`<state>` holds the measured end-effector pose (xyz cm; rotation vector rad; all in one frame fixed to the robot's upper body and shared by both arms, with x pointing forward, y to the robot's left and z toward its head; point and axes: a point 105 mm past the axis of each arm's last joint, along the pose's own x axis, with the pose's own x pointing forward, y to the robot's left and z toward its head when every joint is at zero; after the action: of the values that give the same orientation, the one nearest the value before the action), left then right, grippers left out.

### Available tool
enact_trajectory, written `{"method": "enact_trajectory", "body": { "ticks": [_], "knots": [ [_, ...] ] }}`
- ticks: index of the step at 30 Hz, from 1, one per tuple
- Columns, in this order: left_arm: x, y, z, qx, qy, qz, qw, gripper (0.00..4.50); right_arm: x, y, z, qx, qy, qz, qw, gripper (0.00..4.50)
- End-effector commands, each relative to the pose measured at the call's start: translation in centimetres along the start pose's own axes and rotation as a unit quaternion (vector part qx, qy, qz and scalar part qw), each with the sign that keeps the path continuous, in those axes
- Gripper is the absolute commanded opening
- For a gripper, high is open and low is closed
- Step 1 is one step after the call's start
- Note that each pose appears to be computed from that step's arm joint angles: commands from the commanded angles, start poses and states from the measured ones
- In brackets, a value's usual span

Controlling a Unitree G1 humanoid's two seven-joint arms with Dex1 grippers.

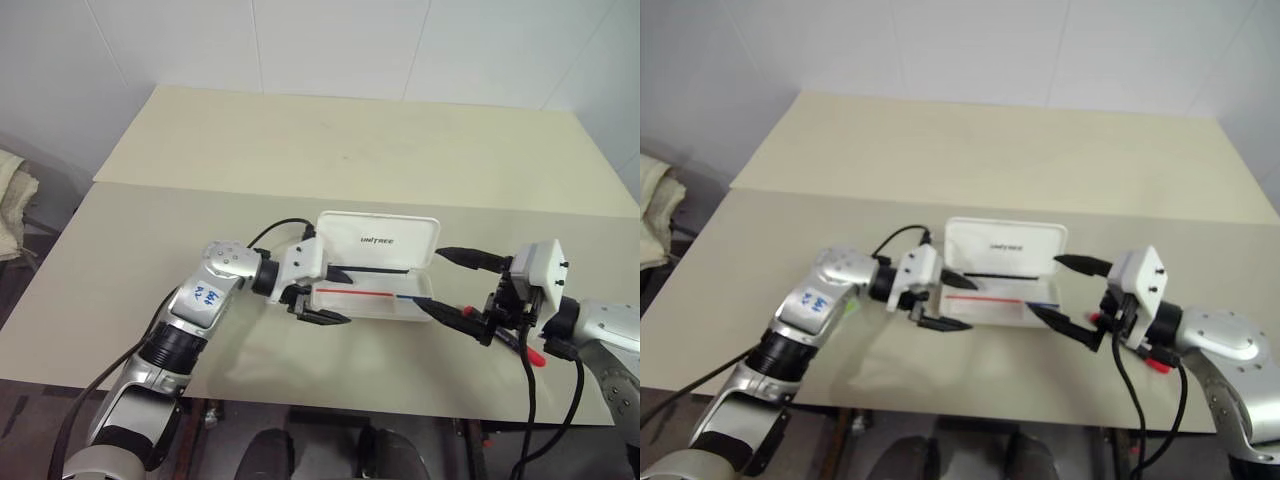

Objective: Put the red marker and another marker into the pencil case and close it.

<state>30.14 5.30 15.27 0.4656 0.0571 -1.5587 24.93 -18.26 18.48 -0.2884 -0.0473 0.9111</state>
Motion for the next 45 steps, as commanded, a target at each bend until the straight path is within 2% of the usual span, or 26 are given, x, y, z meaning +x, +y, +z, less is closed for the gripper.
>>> {"method": "enact_trajectory", "body": {
  "ticks": [1,4,12,19,29,32,40,45],
  "knots": [
    [-2.2,-0.2,2.6,0.031,-0.062,0.006,0.998,3.59,-2.1,-1.0,-0.5,0.006,0.016,-0.042,0.999,4.5],
    [-5.0,-1.1,3.9,0.009,-0.107,-0.014,0.994,3.59,-4.4,-1.3,-2.3,0.027,0.055,-0.068,0.996,4.5],
    [-8.5,-1.8,3.0,0.003,-0.073,-0.024,0.997,3.59,-7.5,-2.5,-6.1,0.047,0.12,-0.089,0.988,4.5],
    [-10.2,-0.7,2.1,0.028,-0.036,-0.011,0.999,3.59,-7.9,-3.4,-8.9,0.072,0.149,-0.08,0.983,4.5],
    [-10.8,0.0,2.1,0.037,-0.029,0.01,0.999,3.59,-8.4,-3.3,-12.4,0.108,0.176,-0.079,0.975,4.5],
    [-10.9,0.0,2.1,0.039,-0.026,0.013,0.999,3.62,-8.1,-2.9,-12.6,0.114,0.168,-0.07,0.977,3.59],
    [-11.0,0.1,1.9,0.04,-0.024,0.02,0.999,3.62,-7.1,-2.5,-11.8,0.103,0.146,-0.063,0.982,0.61],
    [-11.1,0.5,1.2,0.041,-0.019,0.039,0.998,3.62,-6.9,-2.9,-11.3,0.088,0.149,-0.07,0.982,0.6]
  ]
}}
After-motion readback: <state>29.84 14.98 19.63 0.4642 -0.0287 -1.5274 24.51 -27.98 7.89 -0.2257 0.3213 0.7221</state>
